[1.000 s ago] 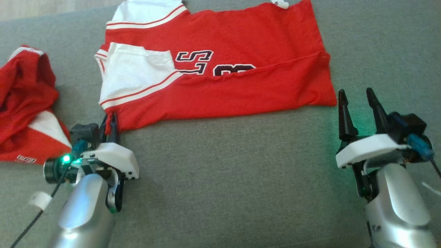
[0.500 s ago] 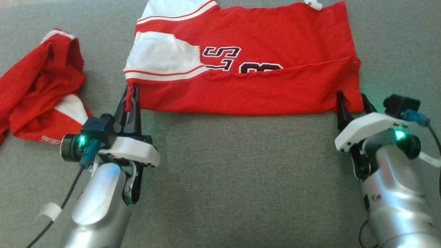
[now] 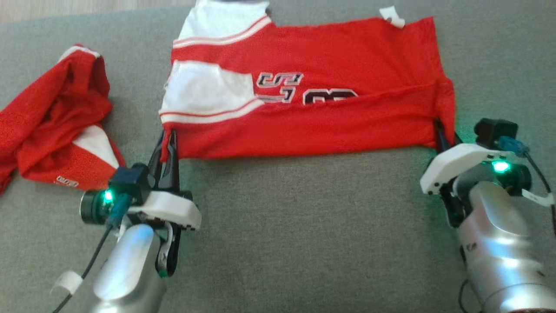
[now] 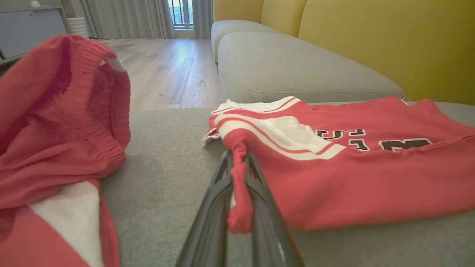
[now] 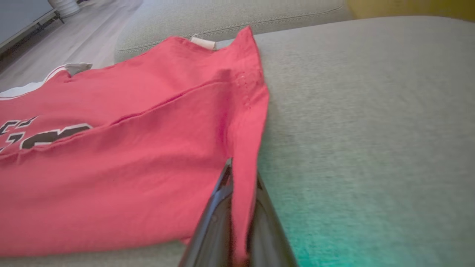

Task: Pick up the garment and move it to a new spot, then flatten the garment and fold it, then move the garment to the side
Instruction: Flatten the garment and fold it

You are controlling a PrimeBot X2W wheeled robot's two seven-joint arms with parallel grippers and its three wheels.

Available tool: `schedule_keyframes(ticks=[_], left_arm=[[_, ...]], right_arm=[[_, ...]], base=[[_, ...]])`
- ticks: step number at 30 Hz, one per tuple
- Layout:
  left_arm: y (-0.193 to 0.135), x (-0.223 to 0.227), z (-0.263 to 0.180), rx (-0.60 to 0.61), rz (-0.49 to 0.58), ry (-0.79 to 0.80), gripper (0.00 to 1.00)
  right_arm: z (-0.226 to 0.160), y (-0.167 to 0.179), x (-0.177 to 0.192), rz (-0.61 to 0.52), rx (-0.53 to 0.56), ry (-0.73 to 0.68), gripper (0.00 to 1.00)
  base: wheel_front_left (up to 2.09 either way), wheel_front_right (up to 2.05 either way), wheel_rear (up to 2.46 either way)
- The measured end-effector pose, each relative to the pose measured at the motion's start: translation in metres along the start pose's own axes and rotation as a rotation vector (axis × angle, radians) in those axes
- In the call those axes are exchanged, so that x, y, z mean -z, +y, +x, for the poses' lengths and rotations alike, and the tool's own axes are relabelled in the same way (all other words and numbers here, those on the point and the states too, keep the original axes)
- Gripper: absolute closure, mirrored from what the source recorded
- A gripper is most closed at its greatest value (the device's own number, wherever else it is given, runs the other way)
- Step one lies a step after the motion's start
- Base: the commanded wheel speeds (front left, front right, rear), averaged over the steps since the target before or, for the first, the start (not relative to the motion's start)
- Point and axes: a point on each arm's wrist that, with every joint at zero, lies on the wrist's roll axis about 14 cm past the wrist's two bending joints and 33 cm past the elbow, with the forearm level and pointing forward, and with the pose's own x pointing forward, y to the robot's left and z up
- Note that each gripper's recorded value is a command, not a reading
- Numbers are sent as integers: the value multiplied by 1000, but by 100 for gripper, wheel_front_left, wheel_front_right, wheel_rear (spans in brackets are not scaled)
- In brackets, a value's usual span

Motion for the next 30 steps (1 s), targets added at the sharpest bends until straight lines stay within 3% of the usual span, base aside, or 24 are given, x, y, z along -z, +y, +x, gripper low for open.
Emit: schedule_keyframes(ticks=[8,12,26,27,28,30], left_arm=[[-16,10,-21,36,-6,44,100],[-25,19,-35,59,-16,80,100],[-53,51,-75,132,-15,210,100],[-55,52,-76,135,-14,214,100],[-56,51,-76,139,-11,214,95],[-59,52,-76,147,-9,219,33]], right_arm=[[-32,-45,-9,-59,83,-8,100],[-47,-45,-2,-2,81,32,100],[-101,-57,40,24,79,172,100],[-104,-58,40,29,84,166,74],[-105,-60,38,29,91,155,0],[-108,-64,32,43,105,126,0]], base=[[0,0,0],[0,0,0],[0,0,0],[0,0,0],[0,0,0],[0,0,0]])
